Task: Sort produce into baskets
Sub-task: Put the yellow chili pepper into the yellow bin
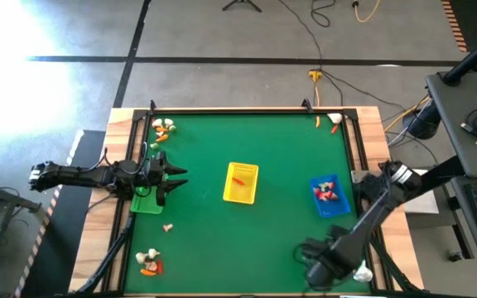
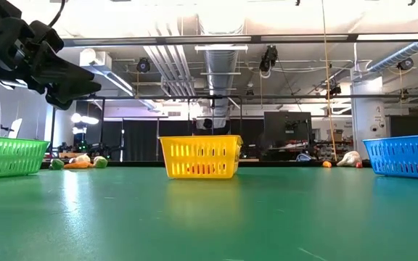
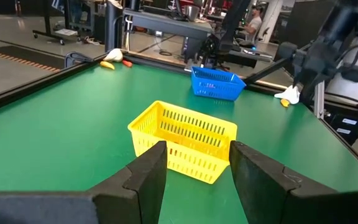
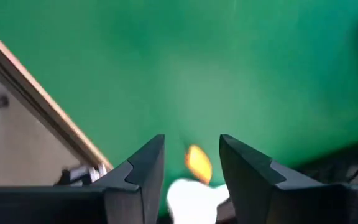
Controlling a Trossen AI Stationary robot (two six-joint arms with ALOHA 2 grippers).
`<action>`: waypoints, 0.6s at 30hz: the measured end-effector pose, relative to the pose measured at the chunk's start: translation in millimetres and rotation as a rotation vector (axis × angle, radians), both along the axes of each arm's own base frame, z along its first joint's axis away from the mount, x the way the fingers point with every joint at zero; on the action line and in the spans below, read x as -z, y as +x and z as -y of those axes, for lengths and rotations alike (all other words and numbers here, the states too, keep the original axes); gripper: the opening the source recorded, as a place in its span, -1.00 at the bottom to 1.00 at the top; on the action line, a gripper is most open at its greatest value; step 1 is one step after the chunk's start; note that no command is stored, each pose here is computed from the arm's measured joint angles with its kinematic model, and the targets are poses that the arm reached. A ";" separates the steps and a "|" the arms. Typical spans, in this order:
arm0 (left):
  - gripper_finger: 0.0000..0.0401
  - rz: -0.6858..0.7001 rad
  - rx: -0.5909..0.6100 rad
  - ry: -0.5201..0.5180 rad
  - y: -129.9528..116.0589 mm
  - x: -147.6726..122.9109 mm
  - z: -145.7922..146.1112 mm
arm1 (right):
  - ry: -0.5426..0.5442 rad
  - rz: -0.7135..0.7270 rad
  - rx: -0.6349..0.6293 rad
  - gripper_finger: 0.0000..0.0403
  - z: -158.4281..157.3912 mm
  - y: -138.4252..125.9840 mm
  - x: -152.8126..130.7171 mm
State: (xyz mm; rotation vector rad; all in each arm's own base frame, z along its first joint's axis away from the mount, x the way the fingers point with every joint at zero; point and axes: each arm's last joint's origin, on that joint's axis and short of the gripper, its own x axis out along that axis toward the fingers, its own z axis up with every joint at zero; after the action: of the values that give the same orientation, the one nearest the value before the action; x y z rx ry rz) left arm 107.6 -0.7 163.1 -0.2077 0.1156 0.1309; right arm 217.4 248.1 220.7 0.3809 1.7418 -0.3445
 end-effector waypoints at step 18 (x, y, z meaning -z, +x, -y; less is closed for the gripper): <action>-0.21 -0.001 0.000 0.000 0.0 0.0 0.0 | 0.192 -0.258 -0.033 0.06 8.3 -41.5 81.8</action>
State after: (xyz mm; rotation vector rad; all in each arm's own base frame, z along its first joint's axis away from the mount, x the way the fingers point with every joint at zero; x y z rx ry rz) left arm 107.6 -0.7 163.1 -0.2077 0.1161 0.1312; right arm 175.9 239.8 138.9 0.4608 2.0399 -0.2094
